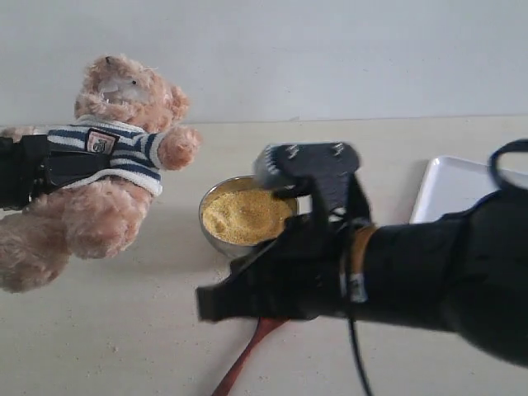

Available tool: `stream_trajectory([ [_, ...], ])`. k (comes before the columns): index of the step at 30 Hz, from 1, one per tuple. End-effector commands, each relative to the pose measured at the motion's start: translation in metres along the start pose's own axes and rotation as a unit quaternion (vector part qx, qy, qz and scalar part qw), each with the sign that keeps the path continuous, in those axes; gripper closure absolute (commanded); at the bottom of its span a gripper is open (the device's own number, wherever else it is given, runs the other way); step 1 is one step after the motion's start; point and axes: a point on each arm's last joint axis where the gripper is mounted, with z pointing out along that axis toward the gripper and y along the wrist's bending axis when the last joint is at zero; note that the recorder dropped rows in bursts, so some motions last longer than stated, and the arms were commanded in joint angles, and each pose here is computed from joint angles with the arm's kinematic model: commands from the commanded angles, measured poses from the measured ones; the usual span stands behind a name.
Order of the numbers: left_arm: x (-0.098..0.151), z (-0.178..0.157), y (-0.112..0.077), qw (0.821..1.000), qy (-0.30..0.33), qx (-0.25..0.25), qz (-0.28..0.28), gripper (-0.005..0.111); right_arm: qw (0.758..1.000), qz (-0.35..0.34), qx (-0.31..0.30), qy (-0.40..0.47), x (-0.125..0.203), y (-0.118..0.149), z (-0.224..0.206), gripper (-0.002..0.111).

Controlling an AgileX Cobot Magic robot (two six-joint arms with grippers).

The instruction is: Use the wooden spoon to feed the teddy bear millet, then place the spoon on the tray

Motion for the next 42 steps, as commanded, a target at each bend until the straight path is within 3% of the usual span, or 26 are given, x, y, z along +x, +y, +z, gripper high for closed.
stream_trajectory([
  [1,-0.002,-0.002,-0.004,1.0,-0.011,0.007,0.004,0.102,0.997,-0.025,-0.014,0.075,0.026,0.029,0.035,0.108],
  [5,-0.002,-0.002,-0.004,1.0,-0.011,0.007,0.004,0.102,0.991,-0.019,0.031,0.133,0.031,0.026,0.057,0.097],
  [10,-0.002,-0.002,-0.004,1.0,-0.011,0.007,0.006,0.102,0.987,0.008,0.052,0.154,0.034,0.024,0.063,0.048],
  [13,-0.002,-0.002,-0.004,1.0,-0.011,0.007,0.008,0.102,0.985,0.041,0.06,0.155,0.035,0.023,0.063,0.032],
  [24,-0.002,-0.002,-0.004,1.0,-0.011,0.006,0.011,0.102,0.965,0.142,0.121,0.185,0.043,0.016,0.063,0.032],
  [30,-0.002,-0.002,-0.004,1.0,-0.011,0.006,0.011,0.102,0.94,0.095,0.205,0.256,0.048,0.009,0.082,0.032],
  [42,-0.002,-0.002,-0.005,1.0,-0.012,0.012,0.012,0.102,0.943,0.091,0.217,0.234,0.03,0.015,0.089,0.032],
])
